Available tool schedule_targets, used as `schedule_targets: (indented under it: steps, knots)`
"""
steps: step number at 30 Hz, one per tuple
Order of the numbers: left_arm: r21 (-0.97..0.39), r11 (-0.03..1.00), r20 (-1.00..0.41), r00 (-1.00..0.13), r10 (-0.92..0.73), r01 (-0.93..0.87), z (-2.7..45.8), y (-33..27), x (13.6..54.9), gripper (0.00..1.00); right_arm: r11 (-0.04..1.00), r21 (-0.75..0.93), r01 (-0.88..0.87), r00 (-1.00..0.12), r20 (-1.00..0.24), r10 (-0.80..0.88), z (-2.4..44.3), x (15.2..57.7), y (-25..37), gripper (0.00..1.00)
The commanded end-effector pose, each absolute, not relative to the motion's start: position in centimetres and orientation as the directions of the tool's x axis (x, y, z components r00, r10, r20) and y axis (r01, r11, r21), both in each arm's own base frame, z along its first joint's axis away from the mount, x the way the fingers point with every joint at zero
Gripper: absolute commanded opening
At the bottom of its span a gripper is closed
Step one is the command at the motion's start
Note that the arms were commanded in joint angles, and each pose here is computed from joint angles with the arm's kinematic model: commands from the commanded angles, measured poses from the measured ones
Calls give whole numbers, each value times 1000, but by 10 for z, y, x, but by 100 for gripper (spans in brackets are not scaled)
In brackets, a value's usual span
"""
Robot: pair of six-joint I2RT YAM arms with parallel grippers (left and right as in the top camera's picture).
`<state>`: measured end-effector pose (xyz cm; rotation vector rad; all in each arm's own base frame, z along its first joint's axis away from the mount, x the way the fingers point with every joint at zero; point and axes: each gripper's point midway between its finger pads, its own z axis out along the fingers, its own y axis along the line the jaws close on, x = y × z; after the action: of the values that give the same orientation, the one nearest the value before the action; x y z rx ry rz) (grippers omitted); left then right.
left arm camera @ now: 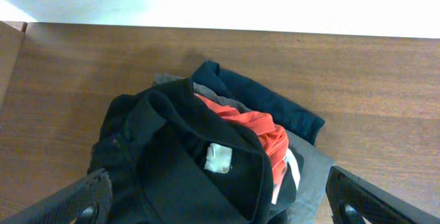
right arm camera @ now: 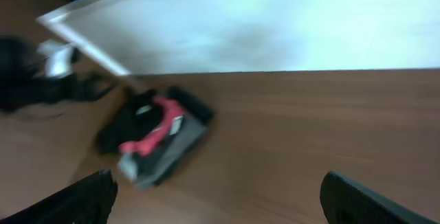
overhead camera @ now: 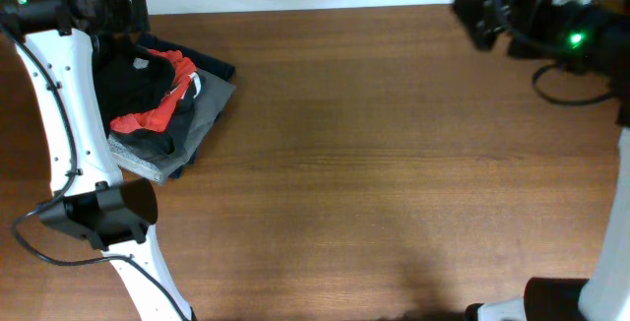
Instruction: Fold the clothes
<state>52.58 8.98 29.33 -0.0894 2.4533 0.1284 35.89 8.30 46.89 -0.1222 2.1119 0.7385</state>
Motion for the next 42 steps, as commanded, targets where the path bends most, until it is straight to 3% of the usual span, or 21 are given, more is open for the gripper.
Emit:
schedule_targets:
  steps: [1, 7, 13, 17, 24, 29, 36, 42]
  knots:
    - [64, 994, -627, -779, -27, -86, 288, 88, 528, 99, 777, 477, -411, -622, -770, 143, 476, 347, 110, 99]
    - [64, 994, -627, -779, -27, -86, 288, 88, 528, 99, 775, 479, -413, -646, -754, 121, 469, 343, 117, 99]
    - [64, 994, -627, -779, -27, -86, 288, 89, 527, 99, 941, 210, -267, -620, -784, -1, 442, 357, 69, 99]
    - [64, 994, -627, -779, -27, -86, 288, 88, 528, 99, 989, 69, -129, -534, -846, -11, 458, 363, 41, 99]
    - [64, 994, -627, -779, -27, -86, 288, 88, 528, 99, 995, 51, -86, -340, -940, 19, 469, 350, 23, 98]
    - [64, 994, -627, -779, -27, -86, 288, 88, 528, 99, 998, 46, -41, -252, -967, 34, 417, 331, 6, 99]
    - [64, 994, -627, -779, -27, -86, 288, 88, 527, 99, 998, 45, -41, -164, -986, 37, 304, 297, 4, 99]
    - [64, 994, -627, -779, -27, -86, 288, 88, 528, 99, 997, 48, -65, -144, -989, 39, 234, 272, 9, 99]
